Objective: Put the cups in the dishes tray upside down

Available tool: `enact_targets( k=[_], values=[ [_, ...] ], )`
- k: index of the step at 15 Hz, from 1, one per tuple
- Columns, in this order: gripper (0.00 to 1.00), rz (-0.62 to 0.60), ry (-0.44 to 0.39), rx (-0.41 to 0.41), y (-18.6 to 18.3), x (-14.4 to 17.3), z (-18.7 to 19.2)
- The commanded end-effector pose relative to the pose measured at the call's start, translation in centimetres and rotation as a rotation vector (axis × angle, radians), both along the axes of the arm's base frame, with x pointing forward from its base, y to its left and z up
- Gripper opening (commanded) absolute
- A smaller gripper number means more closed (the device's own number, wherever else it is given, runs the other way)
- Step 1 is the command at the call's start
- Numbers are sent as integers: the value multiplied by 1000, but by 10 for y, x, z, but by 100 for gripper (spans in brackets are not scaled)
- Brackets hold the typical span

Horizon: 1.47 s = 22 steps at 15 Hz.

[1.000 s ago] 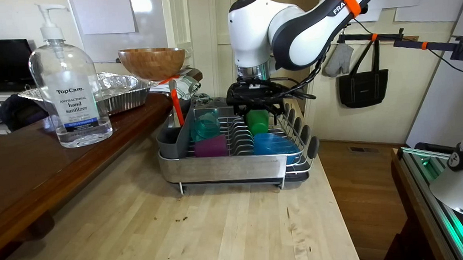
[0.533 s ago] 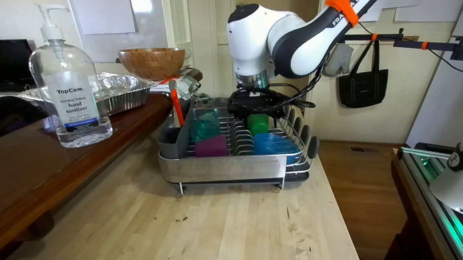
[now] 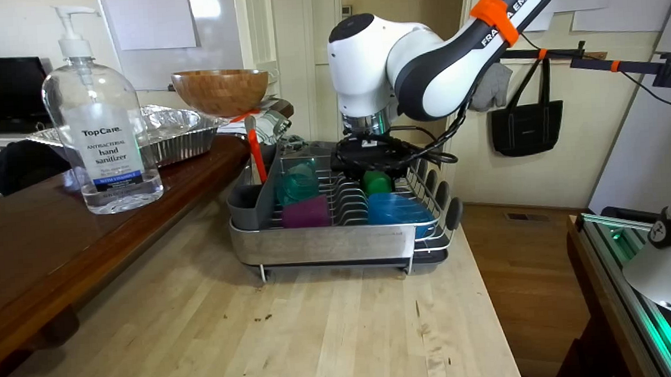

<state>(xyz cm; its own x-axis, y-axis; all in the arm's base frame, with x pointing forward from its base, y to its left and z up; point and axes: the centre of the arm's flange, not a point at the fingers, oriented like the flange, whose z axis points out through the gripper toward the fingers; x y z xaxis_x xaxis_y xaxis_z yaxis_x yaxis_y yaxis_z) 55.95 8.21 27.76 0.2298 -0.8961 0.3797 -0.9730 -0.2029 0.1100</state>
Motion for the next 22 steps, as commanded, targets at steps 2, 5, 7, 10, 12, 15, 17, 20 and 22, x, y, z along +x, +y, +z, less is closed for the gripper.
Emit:
enact_targets(
  k=[2, 5, 7, 10, 12, 15, 17, 20, 22],
  values=[
    [42, -58, -48, 49, -10, -10, 22],
    [42, -81, -83, 215, -27, -21, 53],
    [42, -93, -108, 318, -42, -28, 69],
    [42, -113, -145, 474, -71, -41, 75],
    [42, -118, -174, 580, -88, -46, 67],
    [42, -132, -226, 727, -100, -53, 51],
    [42, -140, -259, 817, -103, -52, 46],
    [42, -148, -314, 955, -114, -48, 49],
    [42, -167, -328, 1057, -125, -50, 46]
  ],
)
